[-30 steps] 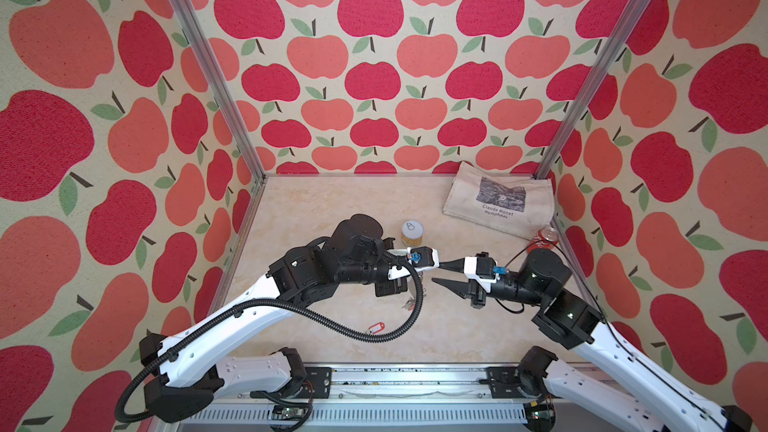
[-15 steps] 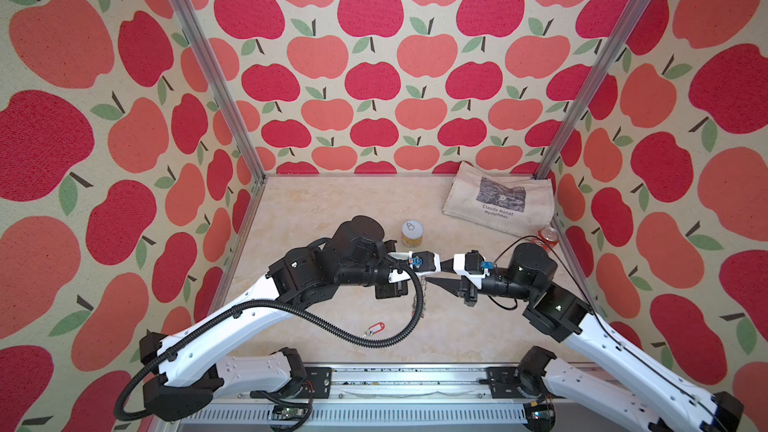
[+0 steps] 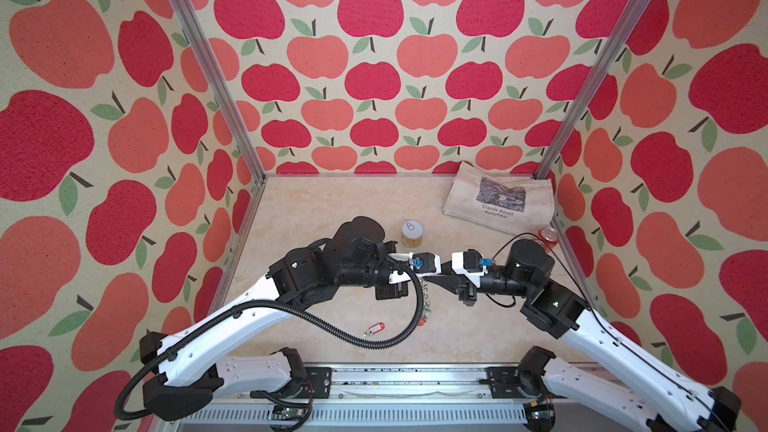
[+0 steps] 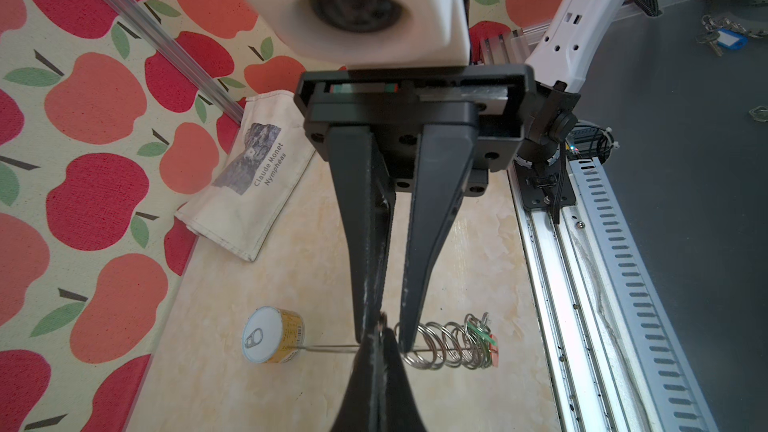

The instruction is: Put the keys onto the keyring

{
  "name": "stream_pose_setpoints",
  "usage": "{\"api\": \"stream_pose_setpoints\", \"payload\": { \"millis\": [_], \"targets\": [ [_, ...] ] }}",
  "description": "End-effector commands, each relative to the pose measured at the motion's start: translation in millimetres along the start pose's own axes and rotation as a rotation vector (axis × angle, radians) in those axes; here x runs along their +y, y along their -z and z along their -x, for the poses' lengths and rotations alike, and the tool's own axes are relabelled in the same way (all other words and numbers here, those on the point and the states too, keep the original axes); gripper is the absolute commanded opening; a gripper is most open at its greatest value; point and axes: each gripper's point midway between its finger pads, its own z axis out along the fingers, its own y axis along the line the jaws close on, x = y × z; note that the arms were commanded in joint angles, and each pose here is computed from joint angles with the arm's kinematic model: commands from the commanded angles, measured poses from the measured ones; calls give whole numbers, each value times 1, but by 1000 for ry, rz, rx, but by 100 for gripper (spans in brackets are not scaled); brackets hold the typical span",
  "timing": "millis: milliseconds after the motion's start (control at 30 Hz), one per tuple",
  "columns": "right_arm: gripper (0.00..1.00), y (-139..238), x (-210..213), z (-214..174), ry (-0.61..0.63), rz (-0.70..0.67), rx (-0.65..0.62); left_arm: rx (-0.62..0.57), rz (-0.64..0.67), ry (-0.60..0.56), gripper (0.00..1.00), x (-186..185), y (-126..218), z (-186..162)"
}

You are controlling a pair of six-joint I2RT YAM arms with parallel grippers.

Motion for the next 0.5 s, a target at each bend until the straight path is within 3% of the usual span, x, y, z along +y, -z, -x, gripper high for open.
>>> {"api": "stream_pose_setpoints", "payload": {
  "millis": [0,133,233,400,467],
  "targets": [
    [16,2,2,19,13,15,-44,-18,10,-30,0,2,6,9],
    [12,3,2,21,11,15,-46,-15,9,-31,0,2,5,8],
    [0,4,2,22,9,14,-49,-10,10,-30,0,2,4,6],
    [0,5,-2,19,-1,-3,-46,-24,41,-4,1,5,6,7],
    [0,8,-7,22,4,-37,-74,-62,81,27,11,10,11,10]
  ]
}}
